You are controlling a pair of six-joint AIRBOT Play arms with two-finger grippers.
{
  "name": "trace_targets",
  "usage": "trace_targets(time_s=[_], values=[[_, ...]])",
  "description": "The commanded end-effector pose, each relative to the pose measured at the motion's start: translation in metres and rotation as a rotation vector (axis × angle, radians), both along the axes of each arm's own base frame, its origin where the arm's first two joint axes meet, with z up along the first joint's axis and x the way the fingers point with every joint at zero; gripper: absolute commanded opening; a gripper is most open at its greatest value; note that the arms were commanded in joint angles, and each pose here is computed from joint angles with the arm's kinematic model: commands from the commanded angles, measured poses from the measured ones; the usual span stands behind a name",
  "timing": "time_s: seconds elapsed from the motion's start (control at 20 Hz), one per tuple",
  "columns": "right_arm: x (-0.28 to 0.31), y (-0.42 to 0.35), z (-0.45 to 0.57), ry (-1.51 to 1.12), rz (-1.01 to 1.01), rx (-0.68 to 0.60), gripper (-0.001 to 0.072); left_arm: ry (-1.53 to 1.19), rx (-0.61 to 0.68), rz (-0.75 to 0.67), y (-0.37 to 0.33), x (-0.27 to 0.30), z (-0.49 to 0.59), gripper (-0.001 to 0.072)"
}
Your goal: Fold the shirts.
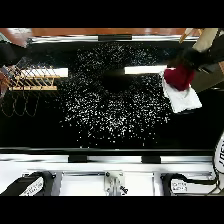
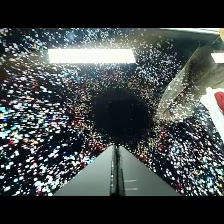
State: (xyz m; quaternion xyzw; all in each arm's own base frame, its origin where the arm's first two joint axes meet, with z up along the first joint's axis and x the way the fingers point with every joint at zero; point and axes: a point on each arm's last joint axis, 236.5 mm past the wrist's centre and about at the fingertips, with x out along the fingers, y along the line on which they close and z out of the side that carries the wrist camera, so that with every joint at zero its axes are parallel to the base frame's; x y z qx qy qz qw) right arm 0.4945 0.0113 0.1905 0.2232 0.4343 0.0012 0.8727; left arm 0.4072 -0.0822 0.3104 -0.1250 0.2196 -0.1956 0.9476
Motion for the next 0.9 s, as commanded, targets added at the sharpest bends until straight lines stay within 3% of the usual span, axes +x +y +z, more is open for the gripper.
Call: trace_targets(time_s=[0.0, 0.05, 0.3, 0.45, 0.6, 0.7, 0.85], values=[[0.015, 0.098, 0.120, -0.339, 0.115, 0.485, 0.0095, 0.002, 0.007, -0.001, 0.001, 0.004, -0.003, 0.0031], [0.011, 0.125, 0.134, -0.358, 0.157, 0.561, 0.0095, -0.004, 0.010, 0.010, 0.004, 0.007, -0.003, 0.0031], [-0.025, 0.265, 0.125, -0.300, 0.386, 0.622, 0.0096, -0.100, -0.004, 0.121, 0.036, 0.020, 0.019, 0.0031], [-0.081, 0.325, 0.084, -0.140, 0.620, 0.550, 0.0096, -0.097, -0.001, 0.153, 0.051, 0.021, 0.019, 0.0031], [-0.143, 0.306, 0.013, 0.127, 0.855, 0.284, 0.0096, -0.067, 0.005, 0.160, 0.058, 0.018, 0.012, 0.0031], [-0.146, 0.246, -0.033, 0.277, 0.830, 0.011, 0.0096, -0.060, 0.006, 0.156, 0.057, 0.018, 0.010, 0.0031], [-0.108, 0.148, -0.059, 0.339, 0.607, -0.310, 0.0096, -0.060, 0.006, 0.154, 0.056, 0.018, 0.010, 0.0031]])
